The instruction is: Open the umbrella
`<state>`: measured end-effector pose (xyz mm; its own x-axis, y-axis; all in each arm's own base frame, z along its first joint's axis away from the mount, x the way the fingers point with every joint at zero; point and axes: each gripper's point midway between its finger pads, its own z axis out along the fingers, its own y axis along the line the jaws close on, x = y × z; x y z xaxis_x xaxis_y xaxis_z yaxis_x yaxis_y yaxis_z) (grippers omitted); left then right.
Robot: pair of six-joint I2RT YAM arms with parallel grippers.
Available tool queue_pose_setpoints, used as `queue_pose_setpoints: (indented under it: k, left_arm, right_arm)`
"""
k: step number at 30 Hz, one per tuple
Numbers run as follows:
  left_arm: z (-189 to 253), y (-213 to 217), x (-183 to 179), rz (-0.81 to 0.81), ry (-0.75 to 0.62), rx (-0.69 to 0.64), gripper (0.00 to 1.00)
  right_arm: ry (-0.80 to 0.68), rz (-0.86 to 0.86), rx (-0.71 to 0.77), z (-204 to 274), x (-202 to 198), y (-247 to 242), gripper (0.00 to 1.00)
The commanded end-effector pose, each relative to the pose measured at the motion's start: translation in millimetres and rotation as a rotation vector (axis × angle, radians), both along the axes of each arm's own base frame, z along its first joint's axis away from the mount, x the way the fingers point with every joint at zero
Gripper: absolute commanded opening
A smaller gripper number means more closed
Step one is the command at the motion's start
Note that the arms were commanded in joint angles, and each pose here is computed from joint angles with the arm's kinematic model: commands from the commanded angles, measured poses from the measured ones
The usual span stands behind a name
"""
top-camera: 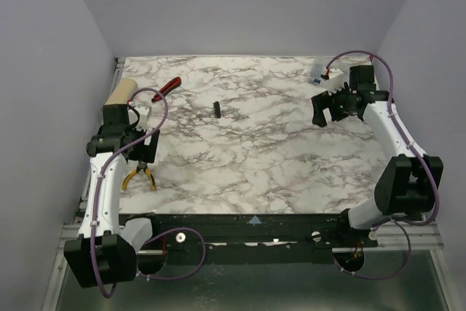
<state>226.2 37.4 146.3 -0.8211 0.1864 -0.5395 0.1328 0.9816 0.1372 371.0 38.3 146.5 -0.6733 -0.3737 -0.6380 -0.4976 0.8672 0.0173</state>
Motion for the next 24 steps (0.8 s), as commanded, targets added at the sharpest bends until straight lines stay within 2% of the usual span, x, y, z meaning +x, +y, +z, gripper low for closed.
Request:
queue_pose_setpoints:
  k: [1, 9, 16, 24]
  left_arm:
    - [29, 7, 39, -0.025, -0.069, 0.009, 0.98]
    - [48, 57, 103, -0.064, -0.029, 0.186, 0.98]
    - [45, 105, 165, -0.011, 0.033, 0.184, 0.98]
    - [16, 131, 218, -0.015, 0.063, 0.123, 0.98]
  right_arm:
    - [-0.003, -0.016, 0.025, 16, -9, 2, 1.00]
    - [0.048, 0.025, -0.022, 27, -31, -2, 1.00]
    - [0.043, 0.045, -0.061, 45, -52, -7, 1.00]
    - [0.044, 0.036, -0.086, 56, -66, -12, 1.00]
